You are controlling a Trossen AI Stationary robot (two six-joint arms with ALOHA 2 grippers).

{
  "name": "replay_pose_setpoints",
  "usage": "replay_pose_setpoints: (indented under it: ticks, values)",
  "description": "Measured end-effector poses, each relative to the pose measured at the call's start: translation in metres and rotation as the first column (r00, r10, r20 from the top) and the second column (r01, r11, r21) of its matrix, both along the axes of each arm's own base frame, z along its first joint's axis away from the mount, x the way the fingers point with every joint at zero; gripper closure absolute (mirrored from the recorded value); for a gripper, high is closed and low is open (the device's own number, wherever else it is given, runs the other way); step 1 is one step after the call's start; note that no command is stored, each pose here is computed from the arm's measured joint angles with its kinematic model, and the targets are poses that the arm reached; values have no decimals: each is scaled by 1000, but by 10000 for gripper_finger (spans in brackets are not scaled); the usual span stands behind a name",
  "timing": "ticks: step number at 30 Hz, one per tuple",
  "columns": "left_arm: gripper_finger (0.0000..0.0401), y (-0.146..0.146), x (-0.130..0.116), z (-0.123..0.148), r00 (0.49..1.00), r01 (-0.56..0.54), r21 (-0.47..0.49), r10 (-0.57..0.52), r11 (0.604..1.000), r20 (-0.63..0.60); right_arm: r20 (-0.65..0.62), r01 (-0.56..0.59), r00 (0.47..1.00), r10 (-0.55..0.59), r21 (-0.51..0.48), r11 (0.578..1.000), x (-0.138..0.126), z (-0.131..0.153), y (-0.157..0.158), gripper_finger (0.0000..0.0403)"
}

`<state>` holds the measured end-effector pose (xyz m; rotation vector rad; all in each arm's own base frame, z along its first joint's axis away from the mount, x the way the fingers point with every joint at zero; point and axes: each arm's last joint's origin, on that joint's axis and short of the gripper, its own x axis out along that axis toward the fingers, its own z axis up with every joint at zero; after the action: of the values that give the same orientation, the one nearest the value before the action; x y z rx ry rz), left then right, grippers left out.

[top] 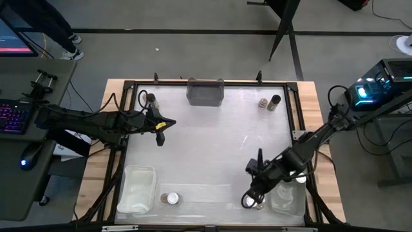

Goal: Sort spices by type
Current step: Put the right white seasoning bottle into the gray bin

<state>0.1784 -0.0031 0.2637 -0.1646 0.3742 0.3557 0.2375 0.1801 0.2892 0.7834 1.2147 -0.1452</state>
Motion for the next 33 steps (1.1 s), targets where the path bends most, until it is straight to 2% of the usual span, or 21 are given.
replay_pose_setpoints:
  ticks: [3,7,9,11,17,27,33]
  values:
    - [401,0,0,0,1000,8,16,-8,1000,-6,24,-37,999,35,70,997,7,-3,10,197]
    - [401,0,0,0,1000,8,16,-8,1000,-9,137,-119,985,102,121,985,15,-1,23,102]
    - [401,0,0,0,1000,8,16,-8,1000,-9,154,-145,980,125,120,982,16,-2,27,67]
    - [401,0,0,0,1000,8,16,-8,1000,-9,109,-149,984,138,101,984,14,-9,29,48]
    - [401,0,0,0,1000,8,16,-8,1000,-9,-63,-173,982,176,40,984,6,-30,34,41]
    - [401,0,0,0,1000,8,16,-8,1000,-9,-79,-148,986,143,-58,987,14,-47,37,41]
    - [401,0,0,-1,1000,8,17,-8,1000,-13,-116,-207,974,195,-97,974,19,-65,41,41]
